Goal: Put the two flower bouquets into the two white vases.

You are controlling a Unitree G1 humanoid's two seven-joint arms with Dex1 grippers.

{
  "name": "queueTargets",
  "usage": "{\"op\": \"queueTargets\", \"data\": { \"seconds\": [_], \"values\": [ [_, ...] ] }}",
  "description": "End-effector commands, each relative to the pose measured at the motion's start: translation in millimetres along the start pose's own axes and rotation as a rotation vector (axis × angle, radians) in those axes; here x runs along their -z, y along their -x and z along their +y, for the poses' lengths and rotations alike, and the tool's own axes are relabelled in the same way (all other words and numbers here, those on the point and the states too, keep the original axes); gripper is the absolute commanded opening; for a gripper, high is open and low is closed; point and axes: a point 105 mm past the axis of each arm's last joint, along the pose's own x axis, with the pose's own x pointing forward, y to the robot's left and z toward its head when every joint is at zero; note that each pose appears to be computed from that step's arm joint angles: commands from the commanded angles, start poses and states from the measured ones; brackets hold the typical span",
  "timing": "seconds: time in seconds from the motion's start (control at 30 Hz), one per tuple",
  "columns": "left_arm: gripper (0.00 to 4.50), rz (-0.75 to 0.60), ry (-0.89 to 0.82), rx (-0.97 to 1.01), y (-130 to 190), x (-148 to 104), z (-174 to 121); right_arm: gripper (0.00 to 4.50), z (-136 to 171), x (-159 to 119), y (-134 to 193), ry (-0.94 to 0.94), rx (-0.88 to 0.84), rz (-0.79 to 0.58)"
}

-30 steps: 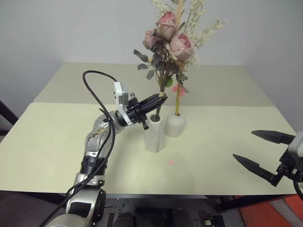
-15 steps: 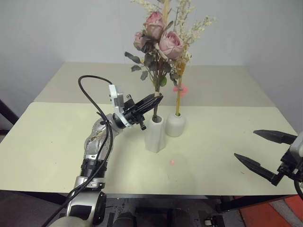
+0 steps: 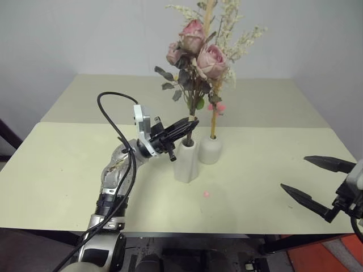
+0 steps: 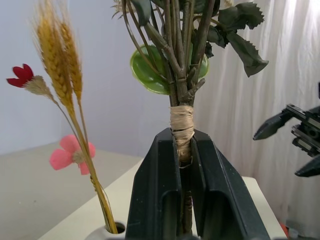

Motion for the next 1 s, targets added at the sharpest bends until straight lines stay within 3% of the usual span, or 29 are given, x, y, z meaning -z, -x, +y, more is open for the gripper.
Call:
{"op": "queueTargets", "data": {
  "seconds": [0.03, 0.2, 0.67, 0.87, 1.0],
  "values": [
    [0.04, -0.019, -0.022, 0.031, -3.4, -7.8, -6.3, 4.5, -1.6, -4.4, 0.8, 0.033, 0.016, -0.019],
    [0.04, -0.003, -0.027, 0.018, -3.4, -5.0, -2.3, 4.5, -2.1, -5.0, -0.4, 0.035, 0.015, -0.023],
    [4.47, 0.15, -0.094, 0.068, 20.8, -5.4, -3.0, 4.5, -3.6, -4.8, 4.2, 0.036, 0.011, -0.013],
    [4.47, 0.248, -0.177, 0.067, 55.3, -23.9, -3.5, 4.5, -3.4, -3.5, 5.3, 0.031, 0.011, -0.007],
    [4.47, 0.355, -0.32, 0.009, 84.8, -42.5, 3.5, 4.5, -5.4, -2.2, 9.6, 0.019, 0.009, -0.006]
  ]
}}
